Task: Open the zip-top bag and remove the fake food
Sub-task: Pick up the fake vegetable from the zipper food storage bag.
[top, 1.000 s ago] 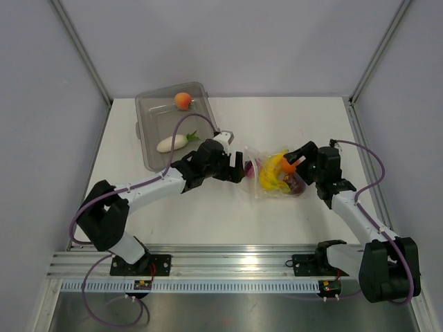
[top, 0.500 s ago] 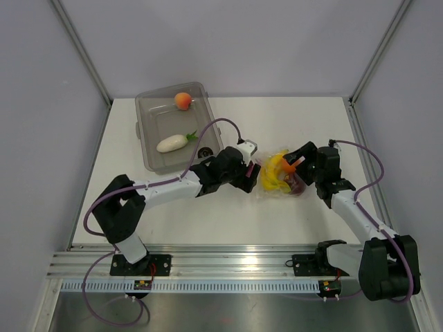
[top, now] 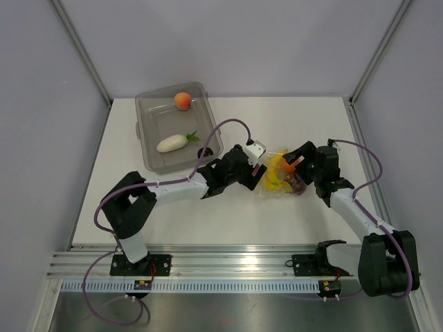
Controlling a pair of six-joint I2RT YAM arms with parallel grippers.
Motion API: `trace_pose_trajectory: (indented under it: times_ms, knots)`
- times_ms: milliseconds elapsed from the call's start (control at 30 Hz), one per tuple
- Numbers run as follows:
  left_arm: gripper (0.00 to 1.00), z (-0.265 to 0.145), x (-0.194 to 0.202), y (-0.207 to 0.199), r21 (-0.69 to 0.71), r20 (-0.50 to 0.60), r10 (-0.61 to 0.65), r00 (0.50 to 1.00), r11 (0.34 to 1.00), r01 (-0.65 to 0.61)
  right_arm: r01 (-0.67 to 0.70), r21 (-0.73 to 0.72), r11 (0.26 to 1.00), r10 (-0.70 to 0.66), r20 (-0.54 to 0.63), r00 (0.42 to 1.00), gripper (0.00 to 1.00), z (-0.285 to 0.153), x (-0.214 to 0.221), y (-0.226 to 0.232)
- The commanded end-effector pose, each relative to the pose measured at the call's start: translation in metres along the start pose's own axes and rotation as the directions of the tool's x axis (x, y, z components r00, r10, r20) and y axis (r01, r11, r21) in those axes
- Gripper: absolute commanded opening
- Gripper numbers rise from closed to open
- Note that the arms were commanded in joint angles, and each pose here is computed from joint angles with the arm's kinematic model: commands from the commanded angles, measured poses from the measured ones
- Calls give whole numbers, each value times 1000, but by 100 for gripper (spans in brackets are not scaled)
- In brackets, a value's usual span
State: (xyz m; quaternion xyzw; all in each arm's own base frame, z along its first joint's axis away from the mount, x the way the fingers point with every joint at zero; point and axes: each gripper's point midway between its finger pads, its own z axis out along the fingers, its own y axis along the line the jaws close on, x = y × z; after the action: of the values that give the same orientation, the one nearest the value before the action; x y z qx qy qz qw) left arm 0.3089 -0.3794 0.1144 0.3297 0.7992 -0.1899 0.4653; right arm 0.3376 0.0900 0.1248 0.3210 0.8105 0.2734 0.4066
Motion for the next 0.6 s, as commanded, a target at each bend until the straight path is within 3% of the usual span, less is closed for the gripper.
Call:
trace_pose_trajectory:
  times_ms: [0,167,567]
  knots:
    - [86,11,-26,2,-27,83,56,995,998,-54,23,-50,998,-23,7,1000,86,2,-6,12]
    - [86,21,-22,5,-50,86,97,992,994,-93,32,-50,998,-32,3,999,86,3,-6,12]
    - [88,32,-24,9,-125,135,69,988,991,-52,32,-50,998,-33,-12,999,85,7,-2,11]
